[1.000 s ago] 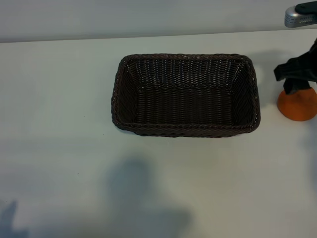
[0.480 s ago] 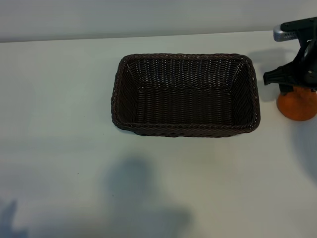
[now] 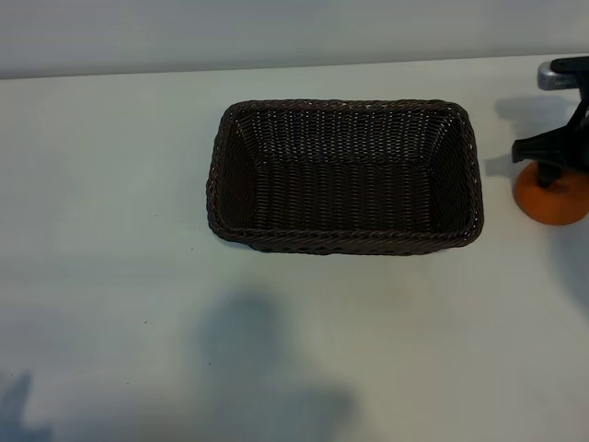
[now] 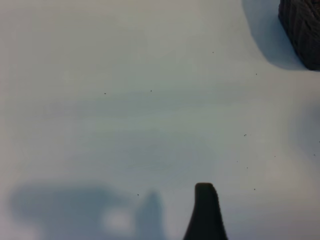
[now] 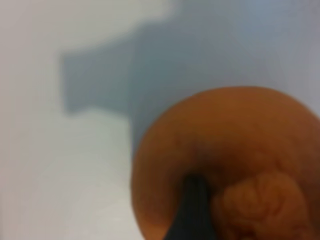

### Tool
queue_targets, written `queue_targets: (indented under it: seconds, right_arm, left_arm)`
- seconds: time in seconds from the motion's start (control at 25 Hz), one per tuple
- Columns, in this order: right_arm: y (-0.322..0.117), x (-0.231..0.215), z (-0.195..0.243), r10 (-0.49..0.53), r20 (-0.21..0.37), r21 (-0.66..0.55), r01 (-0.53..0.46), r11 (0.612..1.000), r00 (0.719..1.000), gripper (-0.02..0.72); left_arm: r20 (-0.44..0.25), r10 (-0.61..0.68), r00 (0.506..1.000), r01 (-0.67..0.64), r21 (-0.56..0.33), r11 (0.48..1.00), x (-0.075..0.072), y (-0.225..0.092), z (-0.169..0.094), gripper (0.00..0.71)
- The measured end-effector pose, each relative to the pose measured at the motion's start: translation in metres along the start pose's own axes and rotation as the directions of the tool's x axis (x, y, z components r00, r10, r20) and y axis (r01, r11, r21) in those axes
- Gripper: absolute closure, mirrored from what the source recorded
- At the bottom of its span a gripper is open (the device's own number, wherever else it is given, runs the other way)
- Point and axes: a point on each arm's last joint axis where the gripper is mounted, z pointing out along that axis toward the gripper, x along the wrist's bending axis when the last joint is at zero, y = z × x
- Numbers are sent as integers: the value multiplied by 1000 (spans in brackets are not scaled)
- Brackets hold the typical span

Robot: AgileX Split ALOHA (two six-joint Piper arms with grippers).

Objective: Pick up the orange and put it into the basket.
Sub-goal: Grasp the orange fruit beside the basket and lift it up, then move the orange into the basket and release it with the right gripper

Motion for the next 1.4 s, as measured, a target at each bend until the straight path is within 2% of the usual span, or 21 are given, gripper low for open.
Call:
queue_targets:
  seconds: [0.12, 0.2, 0.28, 0.44, 0.48, 0.76, 0.96, 1.2, 1.4]
  right_arm:
    - [0, 5, 4, -7, -46, 3, 7, 1000, 999, 123]
    - [0, 6, 6, -3, -60, 10, 4, 1000, 998, 167]
    - [1, 7, 8, 3, -65, 13, -2, 1000, 998, 260]
    - [1, 7, 7, 14, -69, 11, -13, 1000, 998, 558]
    - [2, 7, 7, 9, -66, 9, -9, 1000, 998, 598]
    - [11, 6, -6, -27, -49, 73, 30, 997, 998, 609]
    - [23, 5, -40, -67, -49, 100, 71, 992, 997, 611]
    - [24, 0, -112, -80, -58, 0, 81, 997, 995, 612]
    - [20, -2, -143, -80, -60, -54, 77, 996, 995, 612]
  left_arm:
    - [0, 0, 1000, 0, 0, 1000, 0, 0, 0, 158]
    - [0, 0, 1000, 0, 0, 1000, 0, 0, 0, 158]
    - [0, 0, 1000, 0, 0, 1000, 0, 0, 0, 158]
    - [0, 0, 1000, 0, 0, 1000, 0, 0, 0, 158]
    - [0, 0, 1000, 0, 0, 1000, 0, 0, 0, 158]
    - [0, 0, 1000, 0, 0, 1000, 0, 0, 0, 158]
    - [0, -1, 1000, 1, 0, 1000, 0, 0, 0, 158]
    - [0, -1, 1000, 1, 0, 1000, 0, 0, 0, 158]
    - [0, -1, 1000, 1, 0, 1000, 0, 0, 0, 158]
